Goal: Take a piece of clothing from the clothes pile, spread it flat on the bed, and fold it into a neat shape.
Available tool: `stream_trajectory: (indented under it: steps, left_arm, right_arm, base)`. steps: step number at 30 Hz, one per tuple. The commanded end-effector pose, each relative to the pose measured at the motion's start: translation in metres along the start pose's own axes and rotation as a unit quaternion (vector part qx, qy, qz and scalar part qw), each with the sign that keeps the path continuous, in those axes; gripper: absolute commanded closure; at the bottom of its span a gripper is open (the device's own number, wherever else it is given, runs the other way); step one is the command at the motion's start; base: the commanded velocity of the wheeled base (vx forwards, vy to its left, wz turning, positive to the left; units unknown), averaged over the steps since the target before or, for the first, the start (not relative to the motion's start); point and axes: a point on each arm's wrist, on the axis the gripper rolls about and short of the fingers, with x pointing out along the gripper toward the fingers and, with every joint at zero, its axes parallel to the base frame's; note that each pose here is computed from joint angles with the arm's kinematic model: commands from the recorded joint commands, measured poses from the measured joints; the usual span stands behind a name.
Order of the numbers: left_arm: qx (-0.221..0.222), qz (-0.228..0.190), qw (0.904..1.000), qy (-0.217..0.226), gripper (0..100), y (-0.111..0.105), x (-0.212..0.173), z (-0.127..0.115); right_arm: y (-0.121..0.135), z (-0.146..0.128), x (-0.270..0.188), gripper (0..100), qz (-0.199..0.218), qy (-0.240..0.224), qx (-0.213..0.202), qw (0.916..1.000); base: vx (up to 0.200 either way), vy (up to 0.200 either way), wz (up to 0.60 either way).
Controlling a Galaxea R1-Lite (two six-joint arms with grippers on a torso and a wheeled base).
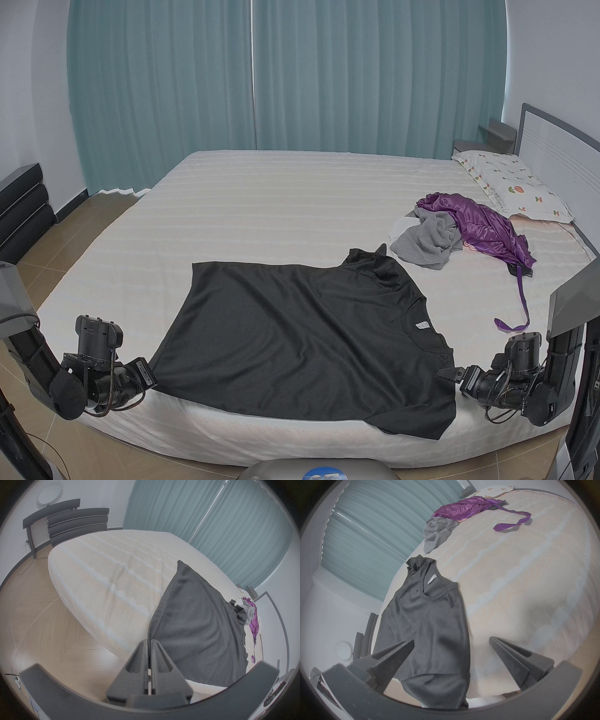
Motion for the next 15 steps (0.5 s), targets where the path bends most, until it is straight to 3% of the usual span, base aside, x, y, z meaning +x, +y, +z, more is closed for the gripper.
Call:
stream_trajectory:
  steps: [1, 2, 15]
  left_arm:
    - [0.000, 0.001, 1.0000, 0.002, 100, 0.000, 0.001, -0.001]
    - [0.000, 0.001, 1.0000, 0.002, 100, 0.000, 0.001, -0.001]
    - [0.000, 0.002, 1.0000, 0.002, 100, 0.000, 0.002, -0.001]
  right_arm:
    - [-0.004, 0.002, 0.008, 0, -0.004, 0.000, 0.007, 1.0000]
    - [-0.004, 0.002, 0.008, 100, -0.004, 0.000, 0.007, 1.0000]
    - [0.005, 0.016, 0.021, 100, 0.020, -0.030, 0.001, 0.9993]
  base:
    - [0.000, 0.000, 0.00]
    - [0.000, 0.000, 0.00]
    - [0.000, 0.000, 0.00]
